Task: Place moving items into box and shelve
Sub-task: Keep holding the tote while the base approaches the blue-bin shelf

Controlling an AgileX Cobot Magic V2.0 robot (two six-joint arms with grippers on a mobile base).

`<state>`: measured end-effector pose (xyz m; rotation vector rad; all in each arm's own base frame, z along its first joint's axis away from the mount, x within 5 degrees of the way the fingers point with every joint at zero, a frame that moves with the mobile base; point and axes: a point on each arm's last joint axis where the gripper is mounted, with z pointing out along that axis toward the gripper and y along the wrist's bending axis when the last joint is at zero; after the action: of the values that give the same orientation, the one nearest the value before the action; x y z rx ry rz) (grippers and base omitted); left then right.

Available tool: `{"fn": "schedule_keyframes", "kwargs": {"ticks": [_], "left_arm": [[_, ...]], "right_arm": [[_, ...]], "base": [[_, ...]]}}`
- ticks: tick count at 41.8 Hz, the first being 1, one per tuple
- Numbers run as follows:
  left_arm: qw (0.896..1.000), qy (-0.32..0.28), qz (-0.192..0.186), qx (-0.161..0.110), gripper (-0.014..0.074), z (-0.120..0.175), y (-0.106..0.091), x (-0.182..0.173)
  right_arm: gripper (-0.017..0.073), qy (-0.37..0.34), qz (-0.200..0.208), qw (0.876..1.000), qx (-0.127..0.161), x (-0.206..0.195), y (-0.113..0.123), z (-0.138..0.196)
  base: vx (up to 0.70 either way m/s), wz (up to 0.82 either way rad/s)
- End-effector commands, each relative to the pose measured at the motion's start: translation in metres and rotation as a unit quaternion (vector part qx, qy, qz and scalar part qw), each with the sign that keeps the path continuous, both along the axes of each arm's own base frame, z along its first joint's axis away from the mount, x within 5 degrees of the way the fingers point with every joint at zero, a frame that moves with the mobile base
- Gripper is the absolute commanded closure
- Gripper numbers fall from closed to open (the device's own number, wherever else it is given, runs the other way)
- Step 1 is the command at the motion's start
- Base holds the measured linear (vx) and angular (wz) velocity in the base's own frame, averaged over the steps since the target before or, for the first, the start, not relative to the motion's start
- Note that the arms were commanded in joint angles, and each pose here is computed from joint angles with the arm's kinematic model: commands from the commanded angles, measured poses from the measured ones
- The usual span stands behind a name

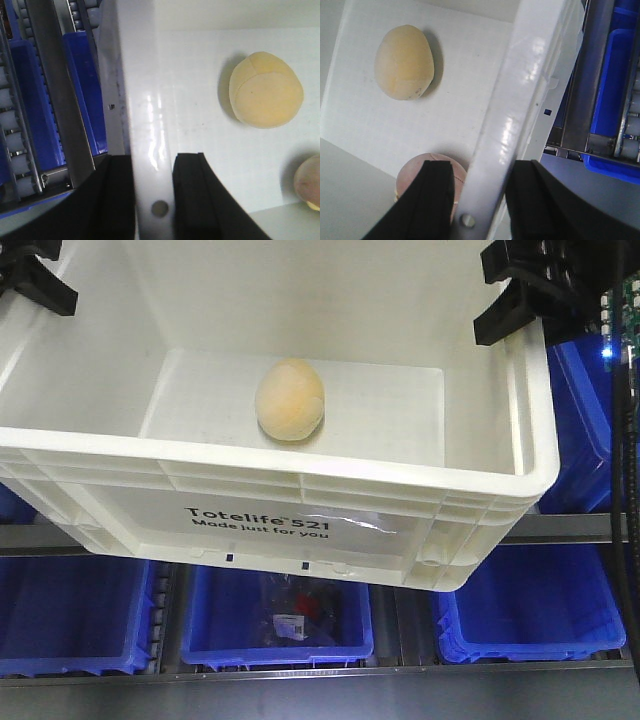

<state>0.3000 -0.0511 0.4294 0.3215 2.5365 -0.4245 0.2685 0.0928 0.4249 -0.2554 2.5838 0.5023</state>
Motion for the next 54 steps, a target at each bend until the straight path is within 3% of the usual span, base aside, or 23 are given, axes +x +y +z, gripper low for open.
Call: {"fn": "schedule_keyframes", "kwargs": {"ticks": [1,54], "left_arm": [[0.991,-0.074,-0.028,-0.107,0.0594,0.0389,-0.0199,-0.018],[0.991,-0.073,-0.029,-0.106,0.0594,0.0383,-0.02,-0.0174]], "right_arm": [[0.0559,-0.06,0.042,0.991,0.108,-0.0183,0.0162,0.0352],[0.0559,-0.061,0.042,0.991,0.108,-0.0182,0.0162,0.0353]], "base": [[0.0,0.0],[0.0,0.0]]}}
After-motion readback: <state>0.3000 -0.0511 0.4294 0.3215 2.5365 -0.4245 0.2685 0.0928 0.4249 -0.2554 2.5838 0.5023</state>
